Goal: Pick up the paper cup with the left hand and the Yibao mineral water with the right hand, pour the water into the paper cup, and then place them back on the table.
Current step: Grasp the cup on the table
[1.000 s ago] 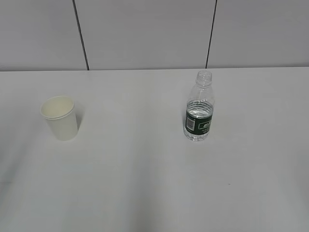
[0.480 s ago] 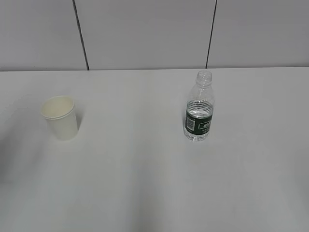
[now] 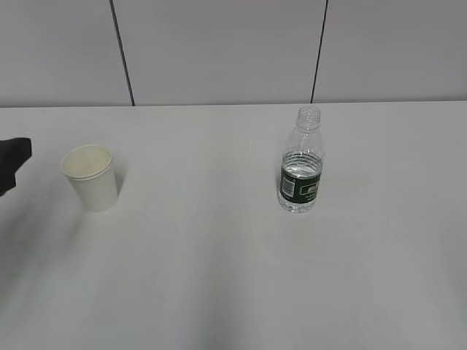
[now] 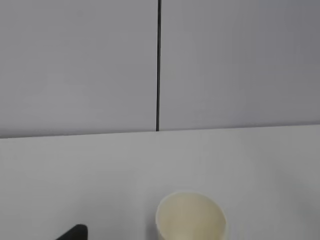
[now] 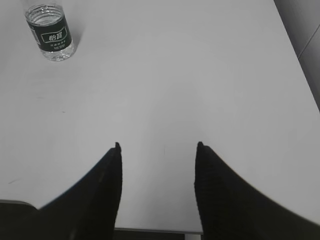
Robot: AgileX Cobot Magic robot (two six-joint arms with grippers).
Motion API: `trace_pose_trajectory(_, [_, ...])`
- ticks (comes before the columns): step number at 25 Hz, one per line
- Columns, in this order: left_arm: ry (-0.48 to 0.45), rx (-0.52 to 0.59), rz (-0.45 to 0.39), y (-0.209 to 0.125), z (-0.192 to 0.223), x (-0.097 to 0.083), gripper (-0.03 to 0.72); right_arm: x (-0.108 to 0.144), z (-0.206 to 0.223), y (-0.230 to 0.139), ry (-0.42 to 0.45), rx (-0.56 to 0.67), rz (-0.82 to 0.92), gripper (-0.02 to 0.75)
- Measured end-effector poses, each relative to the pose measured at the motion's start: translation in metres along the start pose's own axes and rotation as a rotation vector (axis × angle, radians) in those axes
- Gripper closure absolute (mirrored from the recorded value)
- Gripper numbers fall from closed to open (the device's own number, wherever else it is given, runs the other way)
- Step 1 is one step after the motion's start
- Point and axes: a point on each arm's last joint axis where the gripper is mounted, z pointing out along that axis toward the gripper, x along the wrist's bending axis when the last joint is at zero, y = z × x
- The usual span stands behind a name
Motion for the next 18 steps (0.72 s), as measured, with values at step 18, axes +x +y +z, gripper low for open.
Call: trace_pose_trajectory(18, [-0.140,0.096,0.036,-0.075,0.076,-0.018,0.127,0.000,0.000,0.000,0.000,0.000,0.000,0.353])
